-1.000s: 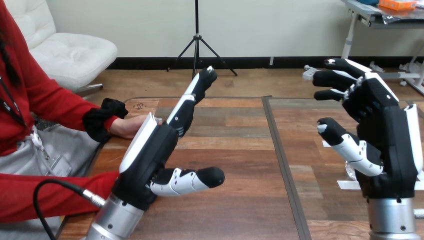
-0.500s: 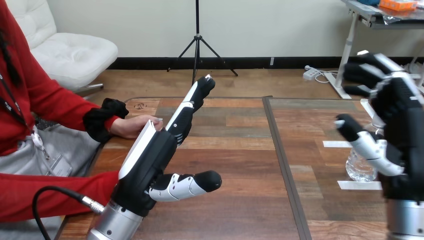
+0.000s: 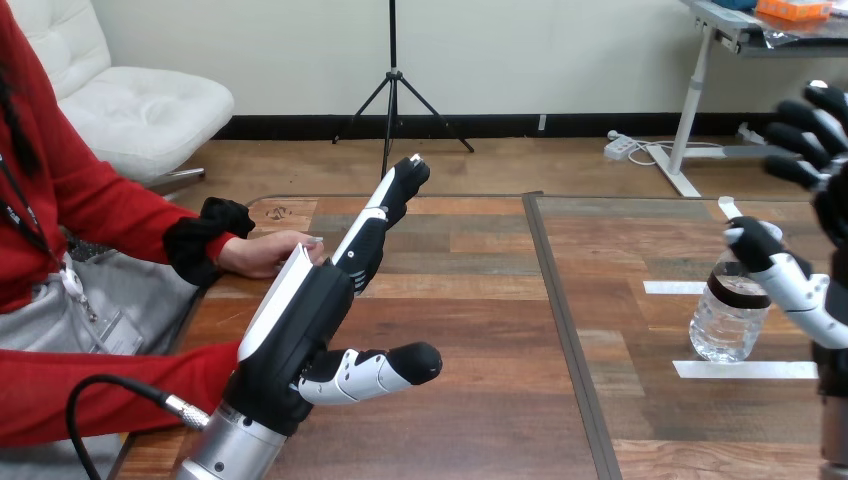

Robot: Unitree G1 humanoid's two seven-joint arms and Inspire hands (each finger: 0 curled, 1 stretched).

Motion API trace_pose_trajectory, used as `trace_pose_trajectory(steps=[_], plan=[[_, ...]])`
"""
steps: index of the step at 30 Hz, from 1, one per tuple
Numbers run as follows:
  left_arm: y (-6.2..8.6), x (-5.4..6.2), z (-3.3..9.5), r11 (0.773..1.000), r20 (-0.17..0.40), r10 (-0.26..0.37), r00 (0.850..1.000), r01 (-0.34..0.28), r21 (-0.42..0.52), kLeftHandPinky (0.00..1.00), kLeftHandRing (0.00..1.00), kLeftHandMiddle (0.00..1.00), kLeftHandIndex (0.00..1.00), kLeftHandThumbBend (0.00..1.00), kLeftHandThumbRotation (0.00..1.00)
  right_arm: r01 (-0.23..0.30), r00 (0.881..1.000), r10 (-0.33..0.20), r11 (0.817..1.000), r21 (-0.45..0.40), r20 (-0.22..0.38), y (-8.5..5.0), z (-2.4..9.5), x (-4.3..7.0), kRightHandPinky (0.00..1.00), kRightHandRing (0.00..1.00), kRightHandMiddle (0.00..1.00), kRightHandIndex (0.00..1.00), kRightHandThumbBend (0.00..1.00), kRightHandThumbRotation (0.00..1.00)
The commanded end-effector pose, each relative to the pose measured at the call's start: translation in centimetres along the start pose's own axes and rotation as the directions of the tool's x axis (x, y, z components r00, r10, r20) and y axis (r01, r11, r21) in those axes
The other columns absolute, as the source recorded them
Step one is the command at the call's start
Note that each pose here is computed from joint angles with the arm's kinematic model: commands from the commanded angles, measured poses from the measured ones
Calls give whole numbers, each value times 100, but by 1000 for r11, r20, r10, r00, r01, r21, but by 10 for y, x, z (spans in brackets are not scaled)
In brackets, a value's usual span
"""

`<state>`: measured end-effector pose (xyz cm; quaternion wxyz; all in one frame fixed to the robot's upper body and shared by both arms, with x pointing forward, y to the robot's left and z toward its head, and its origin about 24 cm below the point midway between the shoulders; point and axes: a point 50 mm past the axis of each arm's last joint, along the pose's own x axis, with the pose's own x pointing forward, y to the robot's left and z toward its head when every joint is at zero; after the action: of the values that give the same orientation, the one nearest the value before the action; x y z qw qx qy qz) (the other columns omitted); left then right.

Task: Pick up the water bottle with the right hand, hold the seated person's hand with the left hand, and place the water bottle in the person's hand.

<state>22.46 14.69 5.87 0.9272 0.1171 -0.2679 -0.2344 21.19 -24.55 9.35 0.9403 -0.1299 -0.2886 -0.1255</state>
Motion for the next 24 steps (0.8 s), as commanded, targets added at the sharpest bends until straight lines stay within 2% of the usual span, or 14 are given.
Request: trace_pose_trajectory(steps=[1,13,24], plan=[[2,6,4,1000,35,4,999,-5,13,100,100,100,100,100,77,17,999,-17,1000,-5,34,0,0,19,80,87,87,88,100,55],[3,5,3,1000,32,9,999,-9,4,100,100,100,100,100,77,26,1000,-26,999,-28,-13,-6,-13,22,86,91,90,91,100,51],[6,4,3,1000,28,4,1000,-5,10,100,100,100,100,100,77,25,998,-27,999,-27,-60,-6,-27,25,89,93,90,92,100,47]])
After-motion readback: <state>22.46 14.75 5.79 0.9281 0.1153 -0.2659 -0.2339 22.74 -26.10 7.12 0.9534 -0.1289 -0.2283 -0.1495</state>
